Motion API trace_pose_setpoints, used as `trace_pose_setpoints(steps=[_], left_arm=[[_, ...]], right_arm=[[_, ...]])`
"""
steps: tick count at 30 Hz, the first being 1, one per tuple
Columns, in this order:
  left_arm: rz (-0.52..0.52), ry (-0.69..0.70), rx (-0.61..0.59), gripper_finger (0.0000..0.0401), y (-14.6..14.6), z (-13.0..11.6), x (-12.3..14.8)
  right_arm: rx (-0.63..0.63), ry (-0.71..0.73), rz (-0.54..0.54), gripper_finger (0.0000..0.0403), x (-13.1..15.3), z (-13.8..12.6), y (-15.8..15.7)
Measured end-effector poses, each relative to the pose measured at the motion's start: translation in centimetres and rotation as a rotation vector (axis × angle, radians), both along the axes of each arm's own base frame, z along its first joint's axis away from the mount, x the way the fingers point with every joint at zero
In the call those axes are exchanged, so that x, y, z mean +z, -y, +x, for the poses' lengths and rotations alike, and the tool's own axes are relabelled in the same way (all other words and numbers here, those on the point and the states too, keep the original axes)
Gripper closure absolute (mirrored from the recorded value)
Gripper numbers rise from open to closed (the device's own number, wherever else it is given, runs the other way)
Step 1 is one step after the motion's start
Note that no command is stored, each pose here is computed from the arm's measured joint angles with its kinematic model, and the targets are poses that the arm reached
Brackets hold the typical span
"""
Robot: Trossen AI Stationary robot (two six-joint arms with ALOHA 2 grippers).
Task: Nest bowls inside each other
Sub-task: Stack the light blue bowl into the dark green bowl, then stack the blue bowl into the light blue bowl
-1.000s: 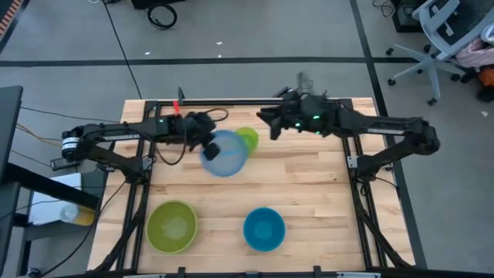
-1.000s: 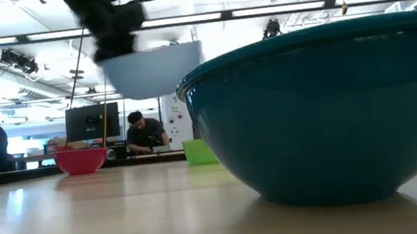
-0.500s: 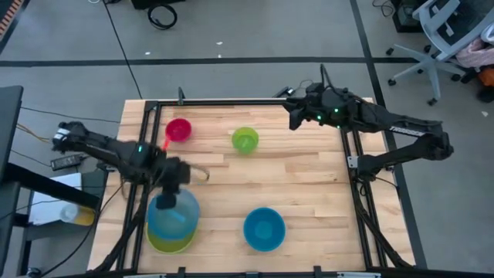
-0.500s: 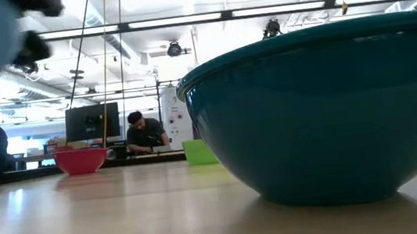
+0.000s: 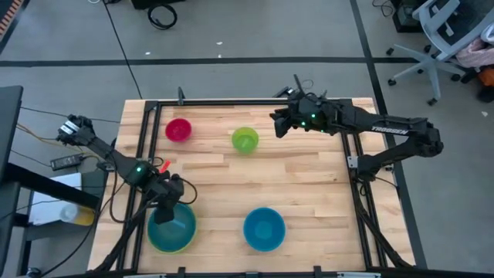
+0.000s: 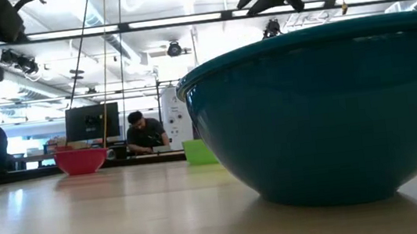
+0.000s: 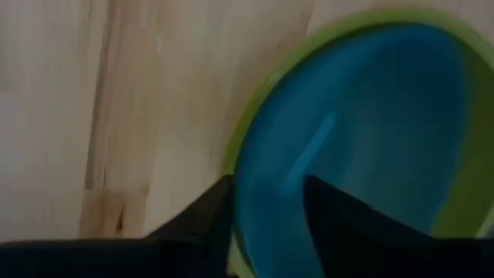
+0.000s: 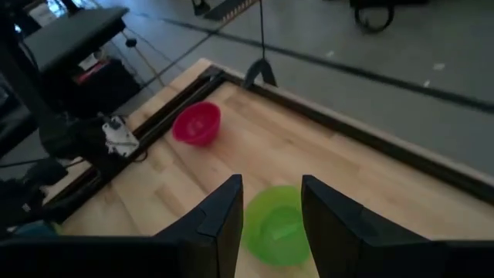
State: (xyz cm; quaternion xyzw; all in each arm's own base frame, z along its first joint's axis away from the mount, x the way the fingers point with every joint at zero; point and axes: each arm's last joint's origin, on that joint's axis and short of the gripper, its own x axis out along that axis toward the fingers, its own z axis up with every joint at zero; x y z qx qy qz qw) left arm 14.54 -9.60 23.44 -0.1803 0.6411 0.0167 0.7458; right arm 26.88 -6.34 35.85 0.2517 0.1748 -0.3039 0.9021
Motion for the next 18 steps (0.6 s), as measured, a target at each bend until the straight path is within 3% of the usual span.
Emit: trace_pose_setpoints(steps=[4, 7, 12, 15, 18], left_arm=[[-0.009, -0.040, 0.055, 0.0162, -0.3, -0.1, 0.6], [0.052, -0.017, 0.084, 0.0144, -1.1, -0.1, 1.7], [0.230, 0.125, 0.219, 0.0147, -4.3, 0.1, 3.4], [0.273, 0.162, 0.296, 0.0157, -6.9, 0.2, 3.9], [0.299, 0.226, 0.293, 0.0172, -8.9, 1.0, 4.2]], right_arm=[[-0.008, 0.001, 0.053, 0.0265, -0.6, 0.6, 0.1], [-0.019, -0.009, 0.080, 0.0265, -1.0, 0.8, 0.1], [-0.023, -0.054, 0.149, 0.0266, -2.2, 1.4, 0.5], [0.006, -0.065, 0.239, 0.0266, -3.1, 1.9, 0.7], [0.040, -0.128, 0.359, 0.0266, -4.4, 2.2, 0.7]])
